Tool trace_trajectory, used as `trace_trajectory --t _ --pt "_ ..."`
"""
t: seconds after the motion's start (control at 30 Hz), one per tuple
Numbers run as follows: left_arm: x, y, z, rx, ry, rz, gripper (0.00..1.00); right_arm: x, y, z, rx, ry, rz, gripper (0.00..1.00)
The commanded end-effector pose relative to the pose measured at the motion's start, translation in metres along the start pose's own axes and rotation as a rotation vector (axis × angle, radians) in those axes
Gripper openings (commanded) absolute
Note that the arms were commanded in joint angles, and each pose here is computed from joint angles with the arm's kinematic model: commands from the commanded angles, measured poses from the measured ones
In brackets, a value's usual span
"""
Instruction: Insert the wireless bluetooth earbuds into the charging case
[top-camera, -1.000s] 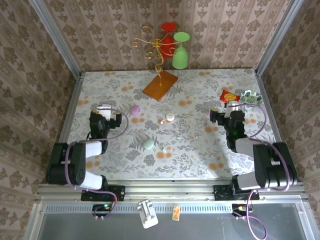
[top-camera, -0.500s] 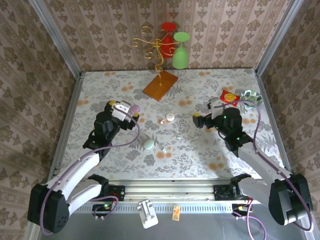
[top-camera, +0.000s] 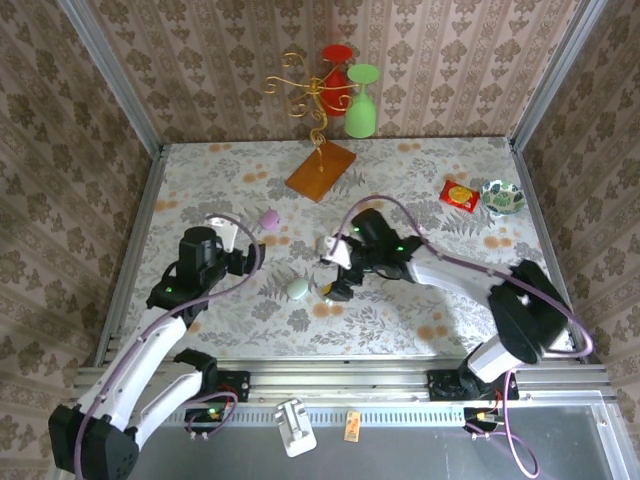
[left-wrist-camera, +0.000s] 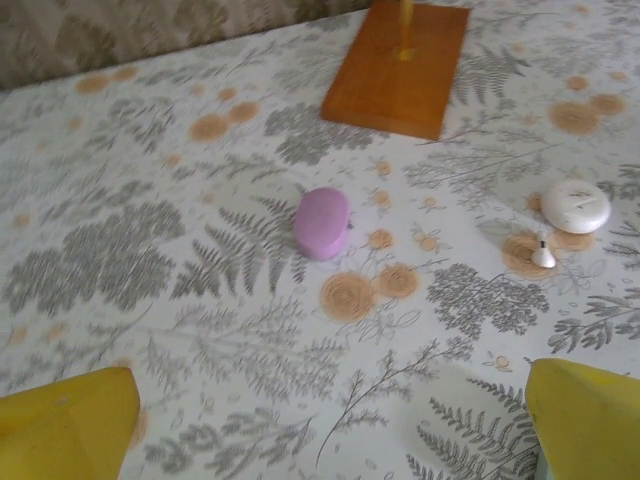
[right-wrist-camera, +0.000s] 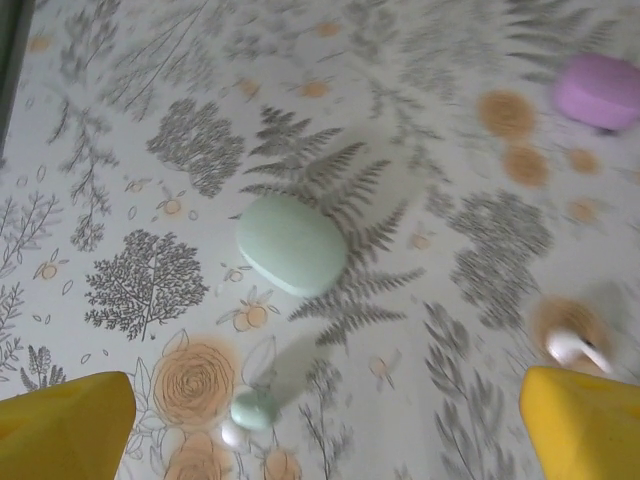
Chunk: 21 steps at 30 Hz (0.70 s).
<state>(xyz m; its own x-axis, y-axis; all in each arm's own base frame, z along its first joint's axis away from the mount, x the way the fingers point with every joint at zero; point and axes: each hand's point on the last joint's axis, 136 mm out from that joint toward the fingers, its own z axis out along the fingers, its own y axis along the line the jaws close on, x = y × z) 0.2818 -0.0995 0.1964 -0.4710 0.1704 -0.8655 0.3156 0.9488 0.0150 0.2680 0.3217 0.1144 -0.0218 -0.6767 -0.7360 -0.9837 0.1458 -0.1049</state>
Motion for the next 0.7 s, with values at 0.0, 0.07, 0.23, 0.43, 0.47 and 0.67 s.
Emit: trace_trajectory --t 0.0,0.07,0.23,0.43,0.47,0.67 --pt "0.006 0.015 -0.017 -0.034 0.035 -0.163 1.0 0.001 0.011 0.025 -0.093 0.067 -0.124 1.0" --pt "0.012 0.023 -0.024 -0.054 0.044 -0.213 1.0 0.0 0.013 0.042 -0.128 0.096 -0.152 0.98" --pt "0.016 0.033 -0.04 -0.089 0.016 -0.257 1.0 0.009 0.018 0.075 -0.197 0.166 -0.19 0.89" --pt "0.018 0.036 -0.045 -0.101 0.013 -0.256 1.0 0.016 0.02 0.094 -0.228 0.19 -0.196 0.81" --pt "0.018 0.036 -0.045 -0.101 0.013 -0.257 1.0 0.017 0.02 0.096 -0.228 0.195 -0.197 0.81" --pt "0.018 0.035 -0.041 -0.093 0.008 -0.259 1.0 0.024 0.021 0.103 -0.241 0.215 -0.181 0.73"
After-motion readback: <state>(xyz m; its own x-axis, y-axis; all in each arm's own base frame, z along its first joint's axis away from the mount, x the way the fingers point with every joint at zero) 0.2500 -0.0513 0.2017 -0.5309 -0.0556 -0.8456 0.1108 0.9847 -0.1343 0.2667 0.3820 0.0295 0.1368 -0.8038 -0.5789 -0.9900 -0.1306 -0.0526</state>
